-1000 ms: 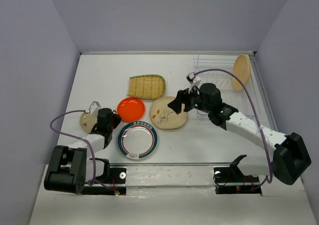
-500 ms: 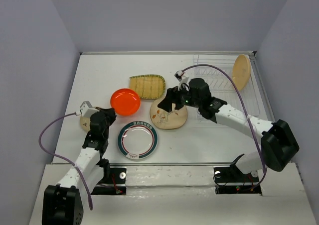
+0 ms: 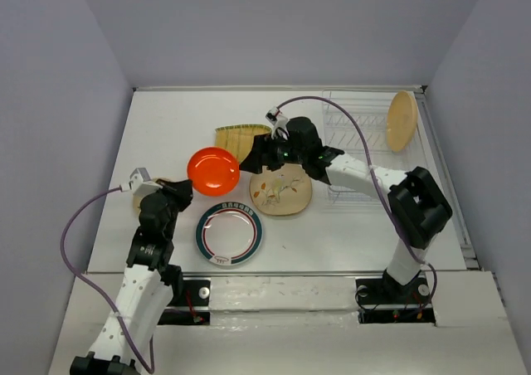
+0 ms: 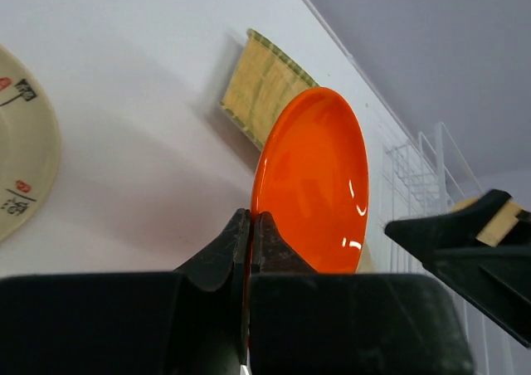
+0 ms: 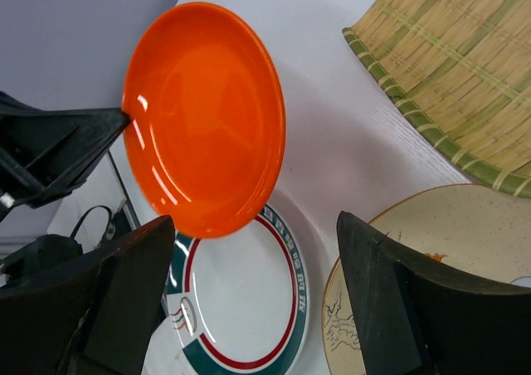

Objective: Load the plates into the dish rack

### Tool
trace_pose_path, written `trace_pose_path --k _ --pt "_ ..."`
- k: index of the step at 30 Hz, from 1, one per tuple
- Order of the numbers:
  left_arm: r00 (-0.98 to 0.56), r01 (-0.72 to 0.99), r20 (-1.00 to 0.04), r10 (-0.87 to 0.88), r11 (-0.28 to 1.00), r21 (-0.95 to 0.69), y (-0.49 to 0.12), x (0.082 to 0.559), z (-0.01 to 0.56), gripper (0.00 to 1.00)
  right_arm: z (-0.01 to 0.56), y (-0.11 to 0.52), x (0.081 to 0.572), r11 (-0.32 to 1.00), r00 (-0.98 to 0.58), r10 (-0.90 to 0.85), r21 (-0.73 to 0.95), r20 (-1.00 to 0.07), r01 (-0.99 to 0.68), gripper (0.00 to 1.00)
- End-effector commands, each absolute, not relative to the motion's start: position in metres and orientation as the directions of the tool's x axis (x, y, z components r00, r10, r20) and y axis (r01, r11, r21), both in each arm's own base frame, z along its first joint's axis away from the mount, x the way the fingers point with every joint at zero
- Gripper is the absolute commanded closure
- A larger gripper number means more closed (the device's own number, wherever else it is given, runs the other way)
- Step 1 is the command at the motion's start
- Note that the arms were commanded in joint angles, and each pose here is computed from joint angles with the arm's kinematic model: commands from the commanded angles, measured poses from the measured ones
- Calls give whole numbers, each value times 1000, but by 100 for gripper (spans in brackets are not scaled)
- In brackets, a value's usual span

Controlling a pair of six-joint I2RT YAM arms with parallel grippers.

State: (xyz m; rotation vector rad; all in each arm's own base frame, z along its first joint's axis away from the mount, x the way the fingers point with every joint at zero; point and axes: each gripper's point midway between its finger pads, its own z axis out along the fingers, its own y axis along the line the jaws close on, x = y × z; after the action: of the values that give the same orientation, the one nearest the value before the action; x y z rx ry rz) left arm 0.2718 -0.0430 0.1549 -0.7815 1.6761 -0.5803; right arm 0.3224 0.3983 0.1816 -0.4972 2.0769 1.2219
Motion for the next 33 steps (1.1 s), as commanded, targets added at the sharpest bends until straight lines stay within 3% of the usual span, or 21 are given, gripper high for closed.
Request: trace_pose_path --k 1,7,12,13,15,16,17,19,21,23,24,26,29,33 --pt "-216 50 -653 -726 660 -750 -83 265 205 94 216 415 331 426 -664 64 622 -745 -657 15" --pt "-243 198 -697 -675 669 -716 -107 254 235 94 209 410 335 466 -669 83 622 -739 -629 19" --pt "-242 305 -769 -591 706 -639 -120 249 262 92 240 395 334 442 -610 176 615 -773 -652 92" --pt "-255 311 -788 -561 724 -616 -123 251 261 87 252 383 333 448 -596 205 616 -776 -647 93" --pt "-242 354 -842 -482 764 -539 -126 250 278 58 271 356 343 448 -582 241 621 -777 -644 93" --pt "-251 366 -857 -450 776 -514 -129 247 279 34 277 333 360 489 -561 275 616 -781 -617 93" --pt "-228 389 -875 -428 783 -484 -130 247 289 34 281 317 367 518 -550 281 607 -787 -603 93" --pt "-223 408 -914 -338 819 -403 -130 241 293 8 295 247 404 723 -430 335 522 -838 -453 93" --pt "-207 414 -930 -302 835 -363 -129 239 293 1 290 191 416 888 -367 250 363 -896 -281 93" --pt "-183 404 -945 -272 855 -325 -126 236 285 1 302 140 426 974 -279 173 205 -945 -92 93" --pt "-196 401 -945 -261 858 -320 -127 234 271 1 314 91 431 994 -233 62 39 -971 104 93" --pt "-194 385 -952 -238 874 -297 -123 232 272 1 322 35 427 924 -234 -53 -136 -971 356 93" --pt "-175 402 -955 -238 868 -290 -126 227 277 1 323 -9 428 810 -346 -221 -370 -912 456 93" --pt "-180 435 -956 -234 852 -290 -133 220 277 1 321 -49 442 715 -400 -281 -468 -872 519 93"
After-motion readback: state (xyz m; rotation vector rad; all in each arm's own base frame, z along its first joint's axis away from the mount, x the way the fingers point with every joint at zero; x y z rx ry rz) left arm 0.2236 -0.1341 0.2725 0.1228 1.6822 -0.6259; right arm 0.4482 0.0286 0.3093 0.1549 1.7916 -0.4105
